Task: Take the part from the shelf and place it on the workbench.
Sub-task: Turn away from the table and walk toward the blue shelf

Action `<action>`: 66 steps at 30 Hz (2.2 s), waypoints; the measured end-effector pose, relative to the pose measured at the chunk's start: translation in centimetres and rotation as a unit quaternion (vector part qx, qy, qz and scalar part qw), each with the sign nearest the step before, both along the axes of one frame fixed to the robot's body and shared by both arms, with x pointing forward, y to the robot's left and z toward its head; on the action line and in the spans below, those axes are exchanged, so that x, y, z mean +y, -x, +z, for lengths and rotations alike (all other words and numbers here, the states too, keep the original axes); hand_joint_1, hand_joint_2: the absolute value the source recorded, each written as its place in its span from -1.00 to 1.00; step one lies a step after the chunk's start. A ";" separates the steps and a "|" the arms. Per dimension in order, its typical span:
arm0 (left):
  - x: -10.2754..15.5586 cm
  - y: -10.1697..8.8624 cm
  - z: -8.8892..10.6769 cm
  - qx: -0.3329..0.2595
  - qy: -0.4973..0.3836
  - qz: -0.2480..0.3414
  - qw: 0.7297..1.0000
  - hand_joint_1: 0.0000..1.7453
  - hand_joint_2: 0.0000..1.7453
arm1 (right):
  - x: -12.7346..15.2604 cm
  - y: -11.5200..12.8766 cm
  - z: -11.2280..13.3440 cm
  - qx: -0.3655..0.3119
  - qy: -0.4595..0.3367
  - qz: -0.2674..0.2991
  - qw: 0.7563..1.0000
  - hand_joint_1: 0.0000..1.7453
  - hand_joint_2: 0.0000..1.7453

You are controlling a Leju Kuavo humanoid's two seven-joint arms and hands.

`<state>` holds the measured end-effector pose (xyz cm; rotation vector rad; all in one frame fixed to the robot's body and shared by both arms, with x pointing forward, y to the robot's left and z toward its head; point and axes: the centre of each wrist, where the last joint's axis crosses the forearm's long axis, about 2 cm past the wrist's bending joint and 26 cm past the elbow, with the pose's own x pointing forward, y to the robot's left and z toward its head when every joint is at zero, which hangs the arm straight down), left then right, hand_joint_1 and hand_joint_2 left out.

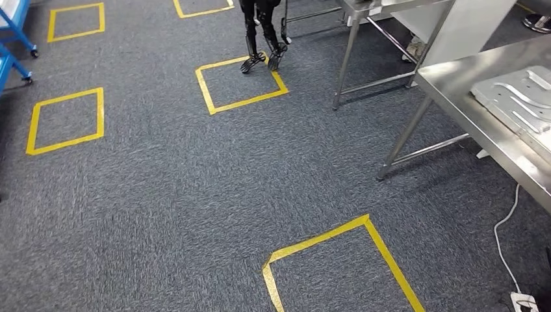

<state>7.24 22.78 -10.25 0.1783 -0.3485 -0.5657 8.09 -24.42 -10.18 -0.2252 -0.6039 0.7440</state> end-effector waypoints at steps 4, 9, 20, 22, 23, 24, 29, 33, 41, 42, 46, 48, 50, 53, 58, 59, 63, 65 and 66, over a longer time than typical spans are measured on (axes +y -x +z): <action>0.1 0.0 0.0 0.000 -0.002 -0.010 1.000 -1.00 -1.00 | 0.0 0.0 0.0 0.003 -0.002 -0.004 1.000 -1.00 -1.00; 0.4 0.1 -0.1 0.003 -0.002 -0.010 1.000 -1.00 -1.00 | 0.0 0.4 -0.1 0.009 -0.007 -0.005 1.000 -1.00 -1.00; 1.2 0.1 -0.1 0.002 -0.009 -0.017 1.000 -1.00 -1.00 | 0.2 0.4 -0.1 0.009 -0.011 -0.003 1.000 -1.00 -1.00; 1.2 0.1 -0.2 0.003 -0.010 -0.017 1.000 -1.00 -1.00 | 0.2 0.5 -0.1 0.010 -0.012 -0.003 1.000 -1.00 -1.00; 1.3 0.2 -0.2 0.004 -0.010 -0.017 1.000 -1.00 -1.00 | 0.2 0.5 -0.1 0.010 -0.013 -0.002 1.000 -1.00 -1.00; 1.4 0.3 -0.2 0.005 -0.011 -0.016 1.000 -1.00 -1.00 | 0.3 0.4 -0.1 0.011 -0.013 -0.002 1.000 -1.00 -1.00; 1.8 0.1 -0.2 0.006 -0.013 -0.009 1.000 -1.00 -1.00 | 0.7 0.1 0.0 0.011 -0.016 0.004 1.000 -1.00 -1.00; 2.2 0.3 -0.3 0.008 -0.016 -0.003 1.000 -1.00 -1.00 | 1.1 -0.1 0.1 0.011 -0.019 0.017 1.000 -1.00 -1.00; 2.6 0.3 -0.3 0.013 -0.015 0.015 1.000 -1.00 -1.00 | 1.2 0.3 0.0 0.014 -0.020 0.037 0.999 -1.00 -1.00; 2.6 0.2 -0.3 0.012 -0.015 0.017 1.000 -1.00 -1.00 | 1.3 0.3 0.1 0.015 -0.021 0.040 0.999 -1.00 -1.00; 3.1 0.4 -0.4 0.014 -0.018 0.023 0.999 -1.00 -1.00 | 1.4 0.2 0.1 0.019 -0.027 0.054 0.998 -1.00 -1.00; 3.3 0.5 -0.4 0.016 -0.018 0.023 0.999 -1.00 -1.00 | 1.4 0.2 0.1 0.021 -0.029 0.059 0.998 -1.00 -1.00; 3.3 0.4 -0.4 0.017 -0.015 0.023 0.999 -1.00 -1.00 | 1.3 0.3 0.0 0.023 -0.030 0.066 0.997 -1.00 -1.00; 3.3 0.4 -0.4 0.022 -0.013 0.023 0.999 -1.00 -1.00 | 1.3 0.4 0.0 0.029 -0.026 0.077 0.996 -1.00 -1.00; 3.4 0.2 -0.4 0.020 -0.016 0.025 0.999 -1.00 -1.00 | 1.3 0.3 0.0 0.036 -0.017 0.092 0.995 -1.00 -1.00; 3.4 0.2 -0.4 0.019 -0.016 0.025 0.999 -1.00 -1.00 | 1.3 0.3 0.0 0.036 -0.016 0.095 0.995 -1.00 -1.00; 3.4 0.7 -0.4 0.025 -0.016 0.025 0.999 -1.00 -1.00 | 1.1 -0.2 0.1 0.033 -0.012 0.103 0.994 -1.00 -1.00; 3.3 0.5 -0.4 0.023 -0.016 0.026 0.999 -1.00 -1.00 | 1.0 -0.1 0.1 0.037 -0.011 0.108 0.993 -1.00 -1.00; 3.3 0.3 -0.4 0.022 -0.016 0.026 0.999 -1.00 -1.00 | 0.9 0.1 0.0 0.039 -0.009 0.110 0.993 -1.00 -1.00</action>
